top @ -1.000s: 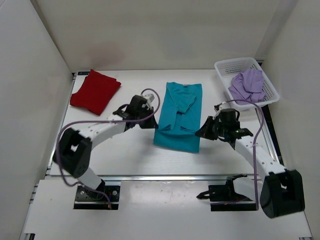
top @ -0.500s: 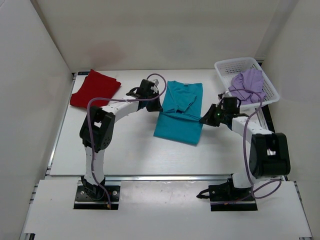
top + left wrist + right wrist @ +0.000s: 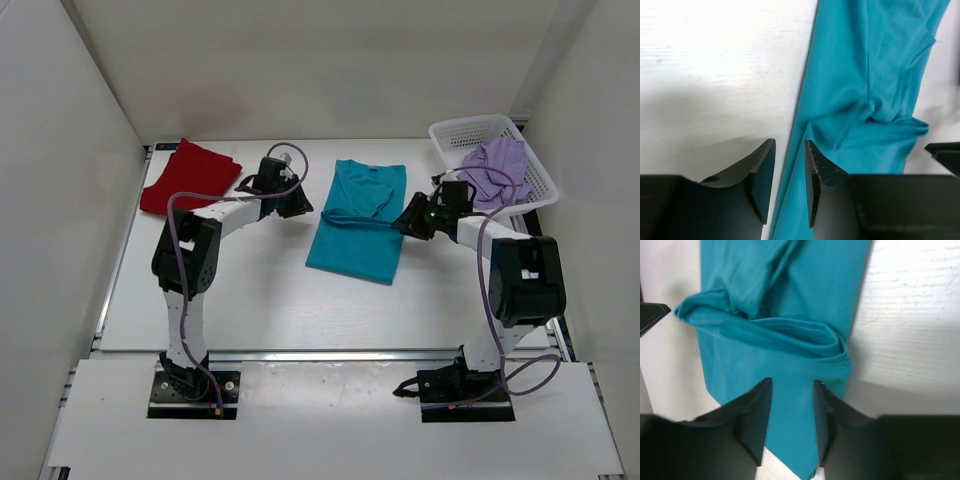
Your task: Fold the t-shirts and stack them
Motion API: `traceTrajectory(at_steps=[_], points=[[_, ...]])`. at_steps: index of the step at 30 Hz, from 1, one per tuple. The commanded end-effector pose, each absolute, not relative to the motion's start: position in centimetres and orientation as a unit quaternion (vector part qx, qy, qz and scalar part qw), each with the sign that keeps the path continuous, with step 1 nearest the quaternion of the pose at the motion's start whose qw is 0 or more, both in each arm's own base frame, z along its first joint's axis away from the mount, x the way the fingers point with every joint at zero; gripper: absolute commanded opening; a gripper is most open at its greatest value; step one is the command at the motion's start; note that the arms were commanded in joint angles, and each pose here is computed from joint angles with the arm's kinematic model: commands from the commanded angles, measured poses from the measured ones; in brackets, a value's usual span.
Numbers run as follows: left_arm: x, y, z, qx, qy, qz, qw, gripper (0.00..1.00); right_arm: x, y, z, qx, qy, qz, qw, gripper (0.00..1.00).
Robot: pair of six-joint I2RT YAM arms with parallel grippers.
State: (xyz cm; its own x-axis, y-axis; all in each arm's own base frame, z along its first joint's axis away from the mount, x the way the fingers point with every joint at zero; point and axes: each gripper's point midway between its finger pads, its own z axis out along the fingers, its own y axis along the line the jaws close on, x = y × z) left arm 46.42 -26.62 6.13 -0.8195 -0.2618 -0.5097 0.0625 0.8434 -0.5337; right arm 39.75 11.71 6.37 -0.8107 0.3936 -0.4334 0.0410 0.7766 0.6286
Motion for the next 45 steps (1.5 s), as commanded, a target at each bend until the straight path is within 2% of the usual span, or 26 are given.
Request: traceTrajectory(at_steps=[1,3,4,6,8,9,13,16,20,24,26,30,33,36,39,45], points=[[46.4,-27.1,14.3,-0.053,0.866,-0.327,0.375,0.39,41.0,11.5,11.5,0.096,0.874,0.314,0.357,0.39],[43.4,-27.9,12.6,-0.039,0.872,-0.330,0.359,0.37,40.3,11.1,13.1,0.098,0.869,0.298,0.383,0.42],[42.2,-29.2,13.2,-0.023,0.864,-0.345,0.365,0.36,39.9,11.4,12.7,0.095,0.870,0.296,0.383,0.40],[39.5,-30.2,10.6,-0.013,0.872,-0.349,0.342,0.35,38.6,12.2,12.5,0.083,0.870,0.299,0.382,0.27],[38.3,-31.3,8.9,-0.001,0.877,-0.353,0.325,0.34,37.3,14.2,11.7,0.057,0.876,0.309,0.365,0.05],[38.4,-31.0,8.4,-0.006,0.880,-0.348,0.323,0.34,37.0,14.7,11.3,0.052,0.879,0.311,0.358,0.01],[37.8,-30.0,4.4,-0.025,0.898,-0.339,0.279,0.32,36.1,16.8,9.6,0.025,0.889,0.318,0.329,0.00],[36.1,-29.0,2.4,-0.037,0.905,-0.340,0.253,0.31,37.2,18.1,9.4,0.001,0.888,0.326,0.325,0.00],[32.5,-28.1,1.6,-0.042,0.907,-0.344,0.240,0.30,38.6,21.1,9.1,-0.038,0.896,0.331,0.293,0.00],[28.4,-27.6,2.2,-0.053,0.894,-0.370,0.246,0.30,37.5,24.5,8.8,-0.053,0.885,0.370,0.276,0.00],[28.2,-27.2,3.0,-0.059,0.888,-0.379,0.254,0.31,36.6,25.3,8.4,-0.061,0.887,0.372,0.268,0.00],[29.4,-26.5,6.4,-0.062,0.872,-0.391,0.286,0.32,35.1,25.5,7.8,-0.068,0.889,0.376,0.253,0.00],[31.1,-27.2,9.7,-0.051,0.859,-0.393,0.325,0.34,34.4,24.6,9.9,-0.067,0.875,0.385,0.285,0.00],[33.0,-28.7,11.4,-0.043,0.850,-0.410,0.327,0.34,32.8,22.9,10.5,-0.047,0.871,0.383,0.304,0.00],[34.8,-29.7,11.2,-0.047,0.848,-0.433,0.302,0.33,31.1,21.0,10.2,-0.016,0.865,0.390,0.316,0.00],[39.4,-28.7,9.0,-0.072,0.861,-0.408,0.294,0.31,28.1,17.8,7.7,0.025,0.870,0.391,0.300,0.00]])
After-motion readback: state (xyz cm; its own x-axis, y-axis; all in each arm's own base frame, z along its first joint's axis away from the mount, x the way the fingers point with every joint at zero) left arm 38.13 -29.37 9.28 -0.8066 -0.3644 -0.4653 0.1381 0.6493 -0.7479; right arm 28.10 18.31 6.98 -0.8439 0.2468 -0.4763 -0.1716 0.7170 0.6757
